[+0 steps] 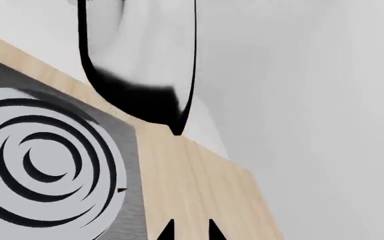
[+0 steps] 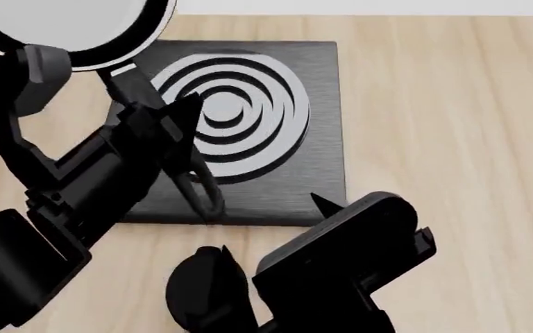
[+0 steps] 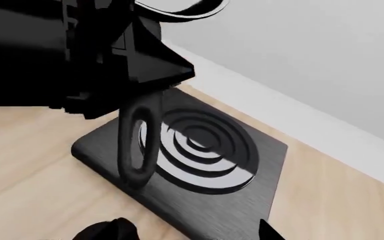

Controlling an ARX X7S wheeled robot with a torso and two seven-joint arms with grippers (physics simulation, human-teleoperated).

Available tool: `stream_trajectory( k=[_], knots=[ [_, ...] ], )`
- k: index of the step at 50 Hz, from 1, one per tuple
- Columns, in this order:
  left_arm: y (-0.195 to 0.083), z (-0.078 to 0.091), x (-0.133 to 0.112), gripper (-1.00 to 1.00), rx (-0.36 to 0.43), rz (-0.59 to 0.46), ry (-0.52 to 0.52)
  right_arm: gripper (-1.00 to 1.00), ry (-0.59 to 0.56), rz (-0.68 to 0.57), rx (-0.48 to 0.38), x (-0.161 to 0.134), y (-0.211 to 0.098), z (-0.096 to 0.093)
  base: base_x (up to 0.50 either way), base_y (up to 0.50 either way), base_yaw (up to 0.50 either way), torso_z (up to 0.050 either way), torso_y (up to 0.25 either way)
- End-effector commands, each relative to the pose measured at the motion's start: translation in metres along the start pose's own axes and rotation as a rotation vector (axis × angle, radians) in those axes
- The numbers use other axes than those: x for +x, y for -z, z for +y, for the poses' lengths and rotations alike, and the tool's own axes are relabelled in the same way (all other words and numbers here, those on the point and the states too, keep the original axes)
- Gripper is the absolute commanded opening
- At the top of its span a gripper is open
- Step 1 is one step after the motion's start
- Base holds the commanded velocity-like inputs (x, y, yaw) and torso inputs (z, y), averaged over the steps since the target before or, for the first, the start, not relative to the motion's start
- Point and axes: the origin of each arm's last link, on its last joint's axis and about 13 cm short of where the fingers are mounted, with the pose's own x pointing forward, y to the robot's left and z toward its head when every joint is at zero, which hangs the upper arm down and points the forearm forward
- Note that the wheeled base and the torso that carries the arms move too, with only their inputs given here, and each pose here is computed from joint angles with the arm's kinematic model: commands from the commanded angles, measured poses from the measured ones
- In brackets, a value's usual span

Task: Put the frying pan on the cabinet shelf.

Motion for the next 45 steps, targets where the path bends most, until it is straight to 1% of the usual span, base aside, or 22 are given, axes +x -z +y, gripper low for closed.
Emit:
stream_trajectory(
  k=[1, 7, 10, 15, 23, 26, 27, 28, 29, 33, 35, 38, 39, 40, 41, 44, 45],
  knots=[
    [-0.037, -0.002, 0.01, -1.0, -0.025, -0.142, 0.004, 1.0, 0.025, 0.003, -0.006, 0.0, 0.0, -0.003, 0.0, 0.01, -0.01, 0.0, 0.0],
    [-0.05, 0.002, 0.014, -1.0, -0.018, -0.166, -0.026, 1.0, 0.029, 0.003, -0.004, -0.001, 0.0, -0.004, 0.0, 0.0, 0.0, 0.002, -0.003],
    [-0.058, 0.003, 0.013, -1.0, -0.05, -0.188, -0.046, 1.0, 0.03, 0.002, -0.003, 0.0, 0.001, -0.004, 0.0, 0.0, 0.0, 0.0, -0.003],
    [-0.072, 0.006, 0.012, -1.0, -0.051, -0.228, -0.073, 1.0, 0.031, 0.003, 0.0, 0.0, 0.001, -0.004, 0.0, 0.0, 0.0, 0.0, -0.004],
    [-0.096, 0.01, 0.007, -1.0, -0.078, -0.281, -0.109, 1.0, 0.032, 0.005, 0.011, -0.001, 0.003, -0.003, 0.0, 0.0, 0.0, 0.001, -0.003],
    [-0.106, 0.013, 0.003, -1.0, -0.108, -0.315, -0.122, 1.0, 0.031, 0.006, 0.013, -0.001, 0.004, -0.002, 0.0, 0.0, 0.0, 0.0, -0.003],
    [-0.109, 0.014, 0.001, -1.0, -0.127, -0.324, -0.123, 1.0, 0.031, 0.007, 0.014, -0.001, 0.004, -0.002, 0.0, 0.01, -0.01, 0.0, -0.01],
    [-0.112, 0.016, -0.001, -1.0, -0.168, -0.329, -0.116, 1.0, 0.03, 0.007, 0.014, -0.001, 0.004, -0.002, 0.0, 0.0, 0.0, 0.0, 0.0],
    [-0.114, 0.017, -0.003, -1.0, -0.191, -0.332, -0.115, 1.0, 0.03, 0.008, 0.013, -0.001, 0.004, -0.002, 0.0, 0.0, 0.0, 0.0, 0.0],
    [-0.123, 0.024, -0.009, -1.0, -0.251, -0.365, -0.129, 1.0, 0.03, 0.009, 0.016, -0.002, 0.004, -0.002, 0.0, 0.0, 0.0, 0.0, -0.005],
    [-0.126, 0.027, -0.011, -1.0, -0.256, -0.365, -0.135, 1.0, 0.029, 0.01, 0.016, -0.001, 0.005, -0.002, 0.0, 0.0, 0.0, 0.0, 0.0],
    [-0.134, 0.03, -0.011, -1.0, -0.231, -0.356, -0.15, 1.0, 0.027, 0.011, 0.016, -0.001, 0.005, -0.001, 0.0, 0.0, 0.0, 0.0, -0.003],
    [-0.136, 0.031, -0.012, -1.0, -0.237, -0.355, -0.15, 1.0, 0.025, 0.011, 0.017, -0.001, 0.005, -0.001, 0.0, 0.0, 0.0, 0.0, -0.01],
    [-0.141, 0.032, -0.012, -1.0, -0.266, -0.35, -0.15, 1.0, 0.023, 0.006, 0.031, -0.001, 0.005, -0.001, 0.0, 0.01, 0.0, 0.0, 0.0],
    [-0.145, 0.033, -0.013, -1.0, -0.276, -0.357, -0.149, 1.0, 0.023, 0.005, 0.032, -0.001, 0.005, 0.0, 0.0, 0.0, 0.0, 0.0, 0.0],
    [-0.155, 0.036, -0.017, -1.0, -0.279, -0.376, -0.16, 1.0, 0.021, 0.006, 0.033, 0.0, 0.005, 0.0, 0.0, 0.0, 0.0, 0.003, -0.003],
    [-0.158, 0.037, -0.019, -1.0, -0.304, -0.386, -0.161, 1.0, 0.02, 0.007, 0.033, 0.0, 0.005, 0.001, 0.0, 0.0, 0.0, 0.0, 0.0]
  ],
)
